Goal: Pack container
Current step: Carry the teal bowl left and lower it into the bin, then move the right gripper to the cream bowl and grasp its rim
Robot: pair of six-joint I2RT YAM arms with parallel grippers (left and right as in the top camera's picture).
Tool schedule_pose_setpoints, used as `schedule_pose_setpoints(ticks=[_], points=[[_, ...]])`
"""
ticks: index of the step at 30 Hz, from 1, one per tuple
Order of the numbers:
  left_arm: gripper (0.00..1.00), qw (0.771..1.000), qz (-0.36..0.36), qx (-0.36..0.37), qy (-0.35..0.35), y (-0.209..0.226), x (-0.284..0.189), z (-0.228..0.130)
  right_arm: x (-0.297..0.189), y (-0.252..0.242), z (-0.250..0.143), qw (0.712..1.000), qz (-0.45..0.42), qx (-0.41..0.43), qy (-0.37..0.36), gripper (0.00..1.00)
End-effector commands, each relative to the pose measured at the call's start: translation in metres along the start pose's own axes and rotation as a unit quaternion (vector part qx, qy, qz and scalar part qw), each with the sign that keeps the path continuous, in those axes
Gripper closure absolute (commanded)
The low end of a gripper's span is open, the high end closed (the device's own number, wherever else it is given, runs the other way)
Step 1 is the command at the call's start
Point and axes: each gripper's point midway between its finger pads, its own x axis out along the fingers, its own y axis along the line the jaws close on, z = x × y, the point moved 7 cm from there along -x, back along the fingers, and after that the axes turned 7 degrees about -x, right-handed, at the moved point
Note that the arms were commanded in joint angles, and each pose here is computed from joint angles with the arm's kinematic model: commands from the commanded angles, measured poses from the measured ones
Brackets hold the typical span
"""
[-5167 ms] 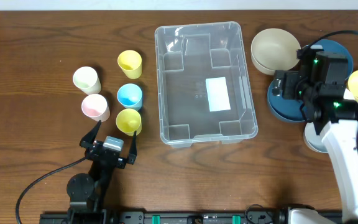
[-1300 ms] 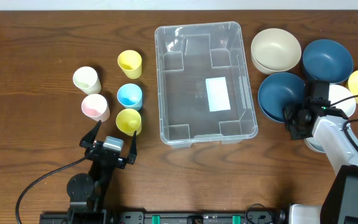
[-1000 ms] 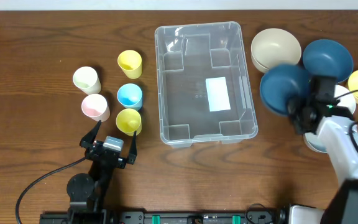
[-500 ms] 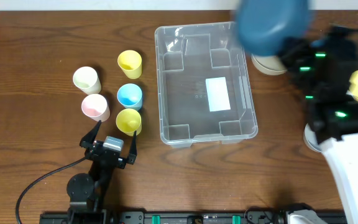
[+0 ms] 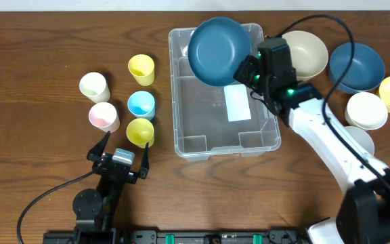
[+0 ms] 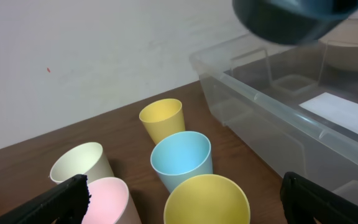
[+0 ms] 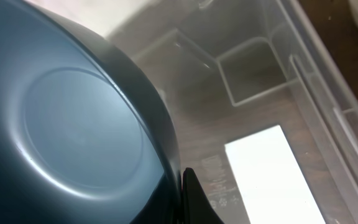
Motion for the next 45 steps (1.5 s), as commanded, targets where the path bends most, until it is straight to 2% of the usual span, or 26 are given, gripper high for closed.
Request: schedule_pose_setpoints(ticks=[1, 8, 11, 13, 19, 26, 29, 33, 36, 40, 45], points=[[0.02, 1.0, -0.006, -0.003, 0.022, -0.002, 0.001, -0.012, 0.013, 0.0, -0.009, 1.0, -0.002, -0.012, 0.017, 0.98], [0.02, 1.0, -0.006, -0.003, 0.022, -0.002, 0.001, -0.012, 0.043, -0.017, -0.026, 0.998, -0.031, -0.003, 0.051, 0.98], [0.02, 1.0, -0.006, -0.003, 0.022, -0.002, 0.001, -0.012, 0.048, -0.02, -0.03, 0.998, -0.037, -0.002, 0.058, 0.94], [0.02, 1.0, -0.006, -0.003, 0.022, -0.002, 0.001, -0.012, 0.049, -0.021, -0.03, 0.998, -0.038, -0.002, 0.059, 0.91], [0.02, 1.0, -0.006, -0.003, 0.022, -0.002, 0.001, -0.012, 0.049, -0.022, -0.031, 0.997, -0.041, -0.002, 0.061, 0.69], [0.02, 1.0, -0.006, -0.003, 0.022, -0.002, 0.001, -0.012, 0.048, -0.02, -0.028, 0.998, -0.035, -0.002, 0.054, 0.6], [0.02, 1.0, -0.006, -0.003, 0.022, -0.002, 0.001, -0.012, 0.041, -0.015, -0.012, 0.999, -0.025, -0.007, 0.034, 0.55], [0.02, 1.0, -0.006, -0.003, 0.022, -0.002, 0.001, -0.012, 0.009, -0.011, 0.035, 0.999, -0.01, -0.026, -0.023, 0.37], [0.02, 1.0, -0.006, -0.003, 0.022, -0.002, 0.001, -0.012, -0.028, -0.033, 0.077, 0.996, -0.044, 0.014, -0.079, 0.26], [0.02, 1.0, -0.006, -0.003, 0.022, -0.002, 0.001, -0.012, -0.068, -0.093, 0.11, 0.978, -0.108, 0.134, -0.122, 0.23], [0.02, 1.0, -0.006, -0.003, 0.022, -0.002, 0.001, -0.012, -0.072, -0.153, 0.112, 0.958, -0.167, 0.211, -0.101, 0.23]])
